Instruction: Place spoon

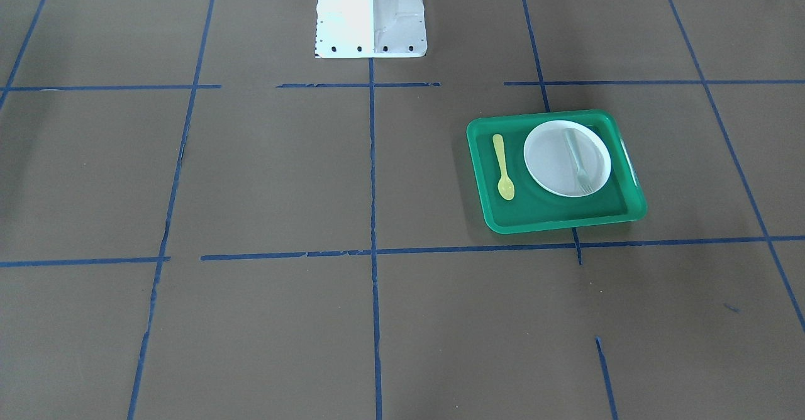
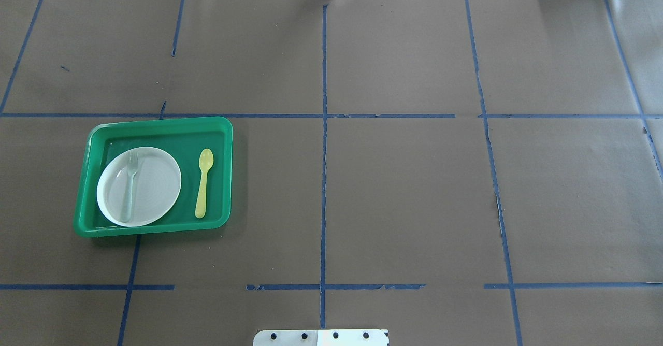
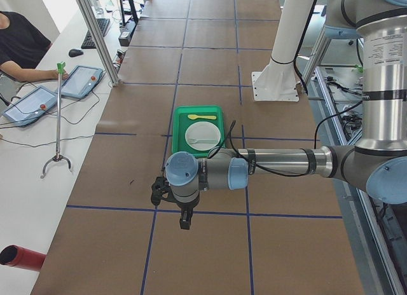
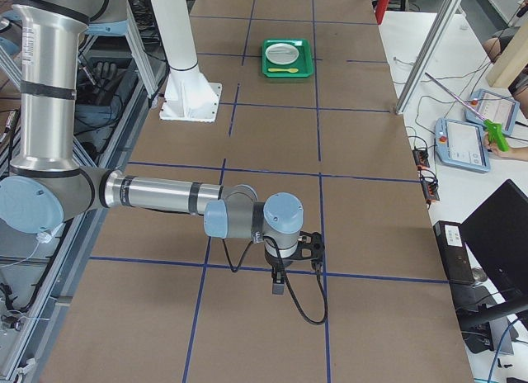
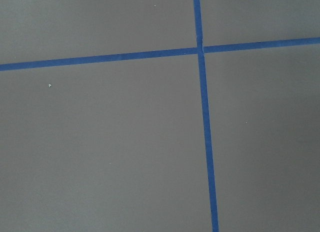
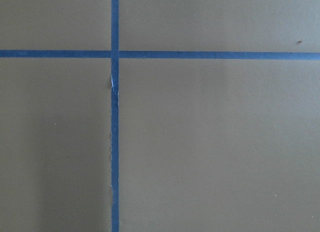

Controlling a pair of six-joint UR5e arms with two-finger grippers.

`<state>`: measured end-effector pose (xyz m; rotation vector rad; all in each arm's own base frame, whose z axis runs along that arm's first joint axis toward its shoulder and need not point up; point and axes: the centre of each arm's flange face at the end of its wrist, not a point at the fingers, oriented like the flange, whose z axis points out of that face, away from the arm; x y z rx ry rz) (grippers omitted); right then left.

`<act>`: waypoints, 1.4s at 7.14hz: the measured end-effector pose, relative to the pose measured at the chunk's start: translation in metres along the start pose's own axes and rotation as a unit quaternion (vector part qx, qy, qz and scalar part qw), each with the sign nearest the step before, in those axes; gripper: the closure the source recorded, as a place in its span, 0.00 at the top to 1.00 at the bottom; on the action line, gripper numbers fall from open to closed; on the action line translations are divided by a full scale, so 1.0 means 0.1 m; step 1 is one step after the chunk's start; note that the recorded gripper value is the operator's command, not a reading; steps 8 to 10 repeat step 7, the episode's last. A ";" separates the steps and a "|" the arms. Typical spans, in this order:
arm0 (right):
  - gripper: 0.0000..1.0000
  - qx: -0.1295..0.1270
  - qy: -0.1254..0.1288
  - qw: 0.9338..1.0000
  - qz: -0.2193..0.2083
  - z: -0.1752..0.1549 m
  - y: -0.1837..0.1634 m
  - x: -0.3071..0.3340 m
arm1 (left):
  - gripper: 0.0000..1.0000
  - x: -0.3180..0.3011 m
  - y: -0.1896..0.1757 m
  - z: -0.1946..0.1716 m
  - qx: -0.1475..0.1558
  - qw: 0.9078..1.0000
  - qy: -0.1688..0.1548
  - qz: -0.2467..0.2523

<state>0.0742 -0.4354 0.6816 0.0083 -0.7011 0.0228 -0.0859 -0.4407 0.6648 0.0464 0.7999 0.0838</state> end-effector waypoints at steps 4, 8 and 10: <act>1.00 0.000 0.000 1.000 0.000 0.00 0.00 0.00 | 1.00 0.01 0.00 -0.02 0.001 1.000 -0.002 0.002; 1.00 0.000 0.000 1.000 0.000 0.00 0.00 0.00 | 1.00 0.03 0.00 -0.04 0.004 1.000 0.001 0.004; 1.00 0.000 0.000 1.000 0.000 0.00 0.00 0.00 | 1.00 0.03 0.00 -0.04 0.004 1.000 0.001 0.004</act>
